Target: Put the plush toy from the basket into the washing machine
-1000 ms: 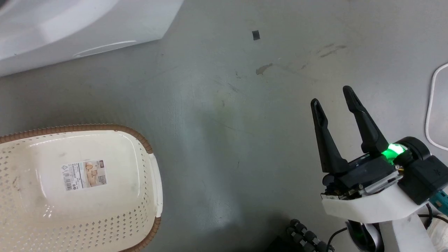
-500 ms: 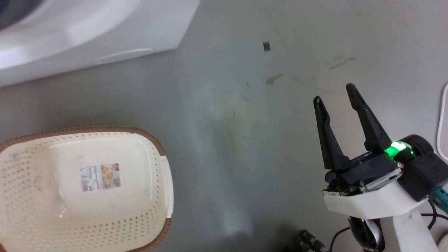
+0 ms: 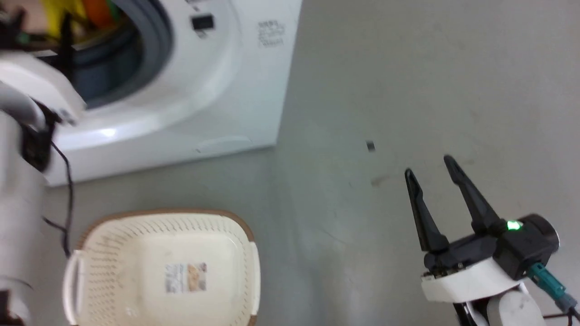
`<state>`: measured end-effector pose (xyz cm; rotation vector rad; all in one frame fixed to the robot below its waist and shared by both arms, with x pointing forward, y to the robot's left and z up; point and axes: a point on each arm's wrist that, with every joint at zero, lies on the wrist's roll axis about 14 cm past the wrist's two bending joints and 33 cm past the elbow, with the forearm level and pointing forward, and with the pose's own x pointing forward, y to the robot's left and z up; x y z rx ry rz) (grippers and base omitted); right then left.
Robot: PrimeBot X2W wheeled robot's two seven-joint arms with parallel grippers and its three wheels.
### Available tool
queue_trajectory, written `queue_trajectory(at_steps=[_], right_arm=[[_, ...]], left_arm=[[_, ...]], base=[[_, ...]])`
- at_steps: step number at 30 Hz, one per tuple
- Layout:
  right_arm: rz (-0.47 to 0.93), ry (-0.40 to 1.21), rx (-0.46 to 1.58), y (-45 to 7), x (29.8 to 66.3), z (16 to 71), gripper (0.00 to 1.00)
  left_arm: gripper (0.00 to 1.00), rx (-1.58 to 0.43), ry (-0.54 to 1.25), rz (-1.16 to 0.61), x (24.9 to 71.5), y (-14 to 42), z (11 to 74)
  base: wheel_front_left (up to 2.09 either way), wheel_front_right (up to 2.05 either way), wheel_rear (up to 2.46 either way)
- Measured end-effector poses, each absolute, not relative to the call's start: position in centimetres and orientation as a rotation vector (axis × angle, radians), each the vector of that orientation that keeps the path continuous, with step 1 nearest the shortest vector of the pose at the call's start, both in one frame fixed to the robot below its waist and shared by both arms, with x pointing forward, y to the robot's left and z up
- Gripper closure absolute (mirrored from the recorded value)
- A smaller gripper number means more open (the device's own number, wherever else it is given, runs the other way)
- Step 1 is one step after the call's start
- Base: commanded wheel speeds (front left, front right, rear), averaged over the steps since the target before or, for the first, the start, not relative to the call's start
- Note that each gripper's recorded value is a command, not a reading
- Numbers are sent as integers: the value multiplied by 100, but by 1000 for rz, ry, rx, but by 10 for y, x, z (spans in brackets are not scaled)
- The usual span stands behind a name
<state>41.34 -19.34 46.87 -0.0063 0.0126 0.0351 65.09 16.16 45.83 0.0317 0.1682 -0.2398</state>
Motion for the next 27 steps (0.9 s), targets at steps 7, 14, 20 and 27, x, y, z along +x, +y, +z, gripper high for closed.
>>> queue_trajectory(at_steps=[7, 14, 20, 27], right_arm=[[60, -64, -10, -183, 389, 500, 0], [104, -121, -1, -168, 371, 519, 0], [142, -155, 6, -155, 362, 530, 0], [148, -159, 14, -153, 354, 532, 0]], left_arm=[[0, -7, 37, -257, 579, 155, 507], [0, -60, -73, -196, 505, 166, 538], [0, -123, -116, -101, 443, 181, 541], [0, -128, -42, -30, 386, 192, 508]], base=[[0, 0, 0], [0, 0, 0], [0, 0, 0], [0, 0, 0]])
